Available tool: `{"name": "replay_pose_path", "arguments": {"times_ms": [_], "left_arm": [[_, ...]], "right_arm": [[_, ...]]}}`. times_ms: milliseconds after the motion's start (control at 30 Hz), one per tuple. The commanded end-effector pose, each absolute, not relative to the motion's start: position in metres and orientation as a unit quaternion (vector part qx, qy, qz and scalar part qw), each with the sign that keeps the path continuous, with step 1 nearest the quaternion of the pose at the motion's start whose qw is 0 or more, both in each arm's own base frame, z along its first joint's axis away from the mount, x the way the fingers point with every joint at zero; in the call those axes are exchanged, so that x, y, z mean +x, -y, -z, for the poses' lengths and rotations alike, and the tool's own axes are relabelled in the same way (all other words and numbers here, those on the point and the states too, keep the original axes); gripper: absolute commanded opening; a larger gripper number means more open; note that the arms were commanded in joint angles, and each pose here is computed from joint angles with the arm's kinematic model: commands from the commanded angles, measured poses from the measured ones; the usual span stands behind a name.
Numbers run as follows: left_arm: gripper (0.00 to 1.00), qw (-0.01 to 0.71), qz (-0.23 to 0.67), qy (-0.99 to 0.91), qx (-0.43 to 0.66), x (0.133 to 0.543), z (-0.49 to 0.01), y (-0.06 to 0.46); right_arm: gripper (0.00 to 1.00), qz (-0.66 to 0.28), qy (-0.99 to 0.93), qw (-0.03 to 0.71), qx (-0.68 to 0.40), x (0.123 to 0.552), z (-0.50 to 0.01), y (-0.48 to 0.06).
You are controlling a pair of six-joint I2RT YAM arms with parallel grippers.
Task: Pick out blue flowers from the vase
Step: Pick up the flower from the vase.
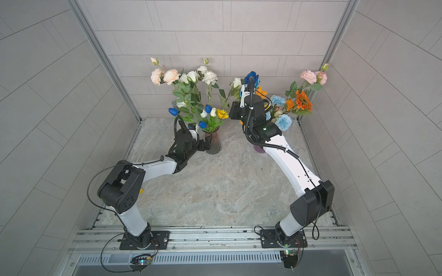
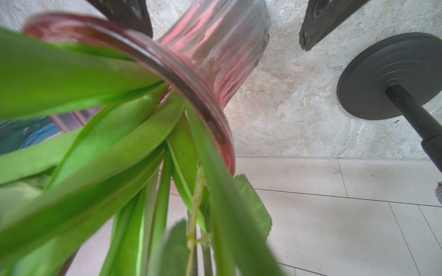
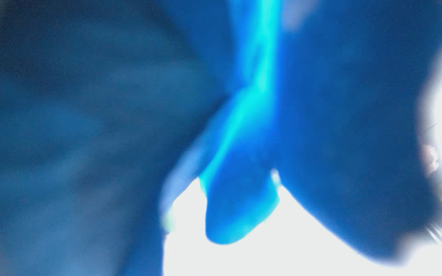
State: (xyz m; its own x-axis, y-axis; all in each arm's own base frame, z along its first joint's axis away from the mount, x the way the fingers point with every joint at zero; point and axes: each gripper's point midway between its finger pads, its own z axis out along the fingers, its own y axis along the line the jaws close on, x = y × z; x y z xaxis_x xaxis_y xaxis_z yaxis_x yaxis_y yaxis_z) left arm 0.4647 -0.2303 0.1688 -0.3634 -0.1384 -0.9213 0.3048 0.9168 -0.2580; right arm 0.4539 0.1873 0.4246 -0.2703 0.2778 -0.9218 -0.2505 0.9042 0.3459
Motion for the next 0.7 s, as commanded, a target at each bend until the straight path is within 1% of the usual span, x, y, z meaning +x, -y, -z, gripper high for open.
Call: {"name": "replay_pose_path", "arguments": {"times_ms": [0, 200, 433, 667], "left_arm": [[1.0, 0.571, 0.204, -0.794, 0.049, 0.466, -0.179, 0.234], [1.0, 0.57, 0.201, -0.795, 0.049, 0.465, -0.179, 0.232], [1.0, 0.568, 0.199, -0.797, 0.048, 0.465, -0.176, 0.232], [1.0, 0.567, 0.197, -0.798, 0.047, 0.461, -0.175, 0.229]], "right_arm": [[0.0, -0.195, -0.736, 0.648, -0.021, 0.433, -0.47, -0.181], [0.0, -0.182, -0.727, 0.661, -0.036, 0.424, -0.483, -0.181], [0.0, -0.174, -0.713, 0.678, -0.049, 0.409, -0.513, -0.174], [0.0, -0.172, -0.707, 0.684, -0.053, 0.399, -0.522, -0.169]]}}
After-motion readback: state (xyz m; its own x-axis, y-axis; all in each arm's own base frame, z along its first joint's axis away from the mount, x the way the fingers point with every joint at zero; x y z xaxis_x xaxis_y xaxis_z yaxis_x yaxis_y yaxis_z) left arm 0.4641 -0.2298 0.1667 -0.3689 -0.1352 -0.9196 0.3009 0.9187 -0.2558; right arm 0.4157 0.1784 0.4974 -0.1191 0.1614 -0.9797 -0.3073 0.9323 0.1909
